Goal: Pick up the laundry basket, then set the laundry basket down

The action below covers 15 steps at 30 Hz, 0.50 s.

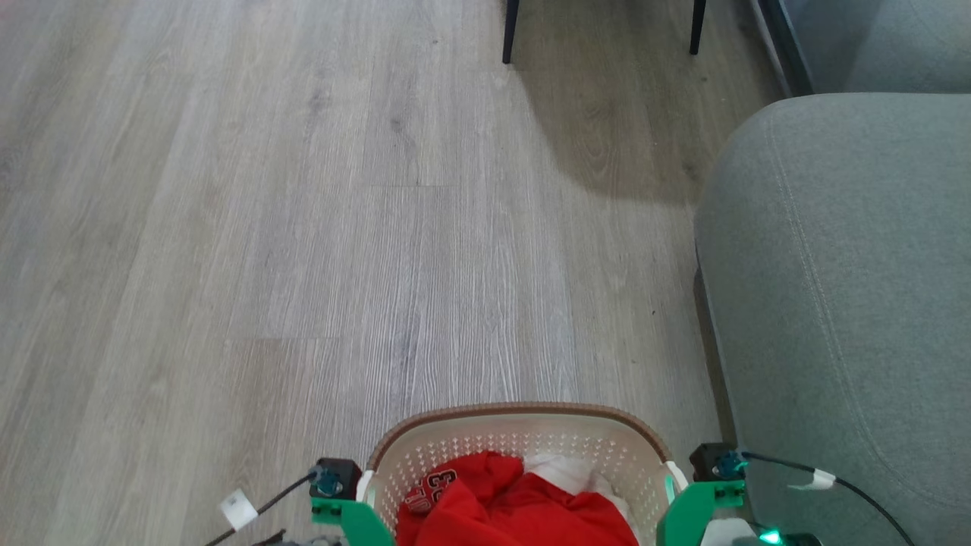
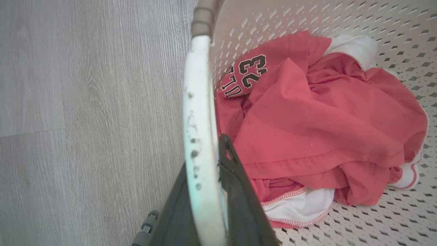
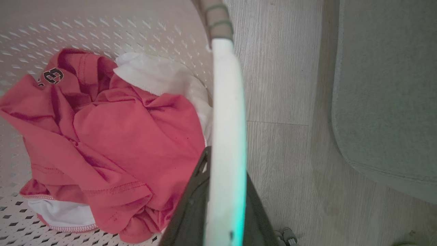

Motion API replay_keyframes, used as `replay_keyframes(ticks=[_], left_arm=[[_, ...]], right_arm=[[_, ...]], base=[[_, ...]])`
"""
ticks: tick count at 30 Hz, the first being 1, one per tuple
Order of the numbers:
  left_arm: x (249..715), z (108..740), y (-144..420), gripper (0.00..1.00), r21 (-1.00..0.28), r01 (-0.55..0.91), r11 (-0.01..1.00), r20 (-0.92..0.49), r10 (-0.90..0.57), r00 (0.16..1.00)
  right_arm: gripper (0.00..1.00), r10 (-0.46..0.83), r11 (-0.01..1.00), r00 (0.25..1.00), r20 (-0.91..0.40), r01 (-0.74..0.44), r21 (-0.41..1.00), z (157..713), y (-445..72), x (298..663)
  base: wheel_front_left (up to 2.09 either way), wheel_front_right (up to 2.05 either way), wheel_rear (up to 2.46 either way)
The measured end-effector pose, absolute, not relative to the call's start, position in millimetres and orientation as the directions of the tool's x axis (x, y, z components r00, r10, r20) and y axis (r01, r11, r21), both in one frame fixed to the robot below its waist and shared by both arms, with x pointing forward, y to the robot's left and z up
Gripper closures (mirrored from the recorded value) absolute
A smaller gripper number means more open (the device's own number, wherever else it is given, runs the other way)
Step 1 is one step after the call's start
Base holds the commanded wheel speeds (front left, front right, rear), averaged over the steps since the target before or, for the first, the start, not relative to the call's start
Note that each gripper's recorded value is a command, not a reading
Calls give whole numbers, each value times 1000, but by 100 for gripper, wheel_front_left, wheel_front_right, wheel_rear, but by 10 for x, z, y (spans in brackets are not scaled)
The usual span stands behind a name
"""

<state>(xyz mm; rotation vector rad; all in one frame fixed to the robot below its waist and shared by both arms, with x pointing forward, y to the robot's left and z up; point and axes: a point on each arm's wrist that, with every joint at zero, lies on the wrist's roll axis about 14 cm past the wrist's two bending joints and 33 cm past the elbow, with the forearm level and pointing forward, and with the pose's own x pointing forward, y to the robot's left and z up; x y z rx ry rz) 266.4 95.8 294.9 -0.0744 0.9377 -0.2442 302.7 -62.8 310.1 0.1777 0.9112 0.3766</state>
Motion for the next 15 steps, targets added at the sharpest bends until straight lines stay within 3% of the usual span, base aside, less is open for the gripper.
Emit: replay_keyframes(ticks=[15], left_arm=[[2665,2886,934,100,-175,179,968,-797,-246,552]], right_arm=[[100,387,922,562,-731,-240,304,3075,-648,3088]], base=[[0,0,0]])
